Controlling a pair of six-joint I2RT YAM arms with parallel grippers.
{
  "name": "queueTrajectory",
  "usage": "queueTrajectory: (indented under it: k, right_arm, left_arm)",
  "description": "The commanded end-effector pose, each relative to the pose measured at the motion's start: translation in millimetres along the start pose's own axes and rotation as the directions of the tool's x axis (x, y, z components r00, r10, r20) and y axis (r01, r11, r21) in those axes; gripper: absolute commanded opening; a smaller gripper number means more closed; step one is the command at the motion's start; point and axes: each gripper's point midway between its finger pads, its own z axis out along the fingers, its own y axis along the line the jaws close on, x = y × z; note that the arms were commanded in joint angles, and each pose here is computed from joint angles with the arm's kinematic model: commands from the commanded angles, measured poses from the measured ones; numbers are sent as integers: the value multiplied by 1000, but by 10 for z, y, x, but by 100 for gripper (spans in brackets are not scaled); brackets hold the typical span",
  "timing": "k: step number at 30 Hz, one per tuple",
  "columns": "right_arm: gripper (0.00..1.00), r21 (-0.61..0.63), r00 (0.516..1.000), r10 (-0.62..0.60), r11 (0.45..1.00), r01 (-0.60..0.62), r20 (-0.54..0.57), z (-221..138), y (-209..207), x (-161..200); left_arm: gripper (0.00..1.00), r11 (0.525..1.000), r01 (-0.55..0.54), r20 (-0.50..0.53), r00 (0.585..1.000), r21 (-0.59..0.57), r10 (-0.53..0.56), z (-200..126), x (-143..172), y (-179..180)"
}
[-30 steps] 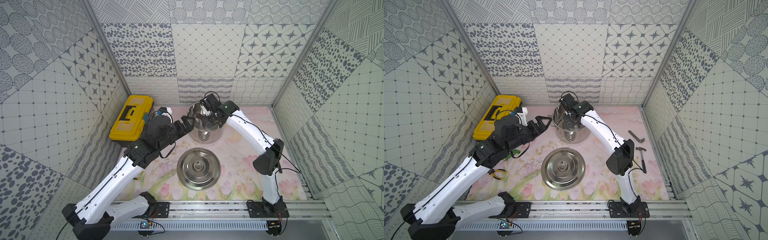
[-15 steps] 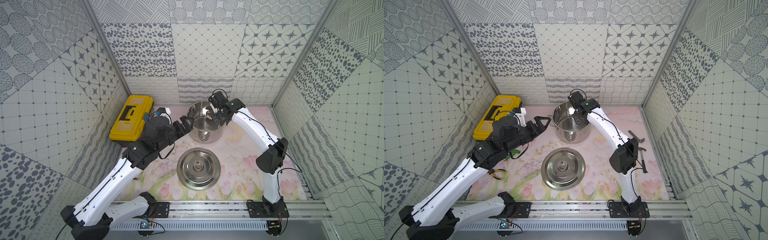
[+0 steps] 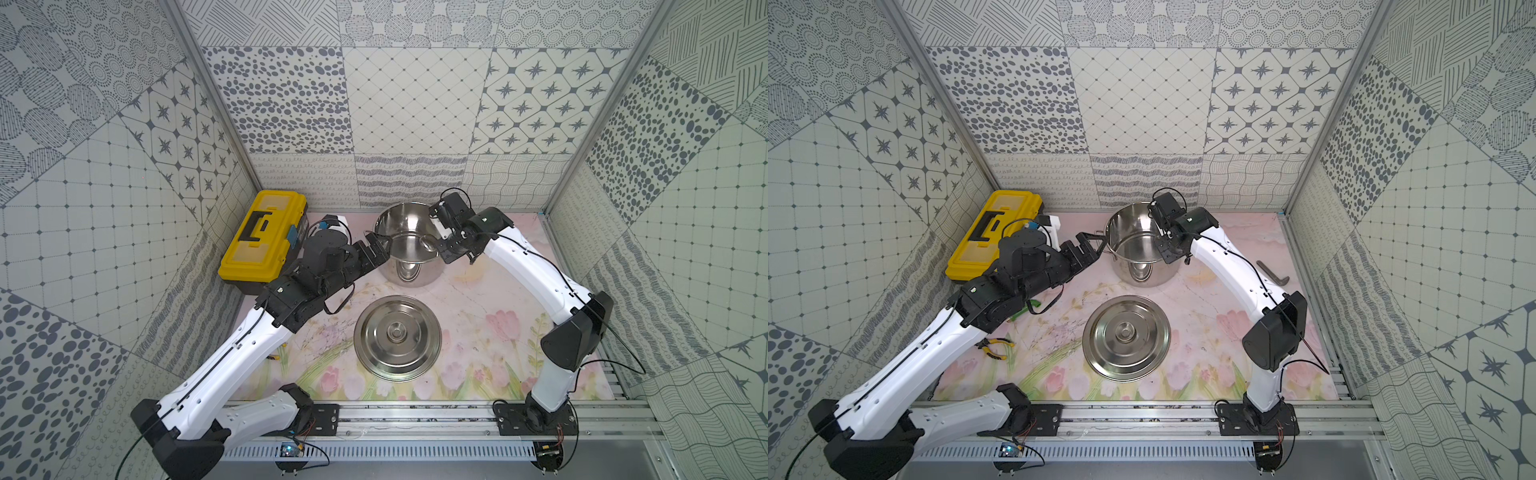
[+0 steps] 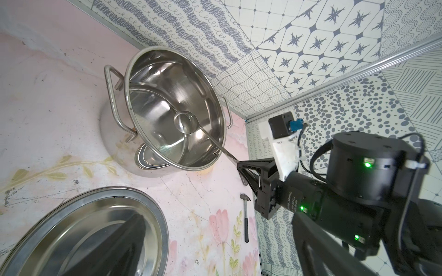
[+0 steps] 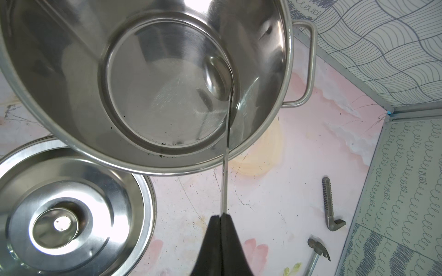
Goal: Stir the soup with a spoon
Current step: Stir the soup in the pan with a stick.
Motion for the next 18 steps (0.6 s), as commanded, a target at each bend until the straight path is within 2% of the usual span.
queueTrajectory:
  k: [1, 11, 14, 18]
  right_arm:
    - [0, -50, 999, 33, 998, -30, 43, -86, 133, -37]
    - [0, -186, 991, 114, 978, -99, 76, -83, 447, -228]
    - [0, -194, 989, 123, 975, -106, 78, -23, 488, -325]
    - [0, -180, 988, 123, 978, -104, 94, 52, 494, -477]
  left_arm:
    - [100, 996, -54, 48, 998, 72, 50, 88, -160, -242]
    - [99, 990, -119, 125, 986, 82, 108, 310, -402, -339]
    - [99, 986, -139, 165, 979, 94, 122, 310, -465, -346]
    - [100, 971, -204, 157, 970, 126, 184, 259, -482, -437]
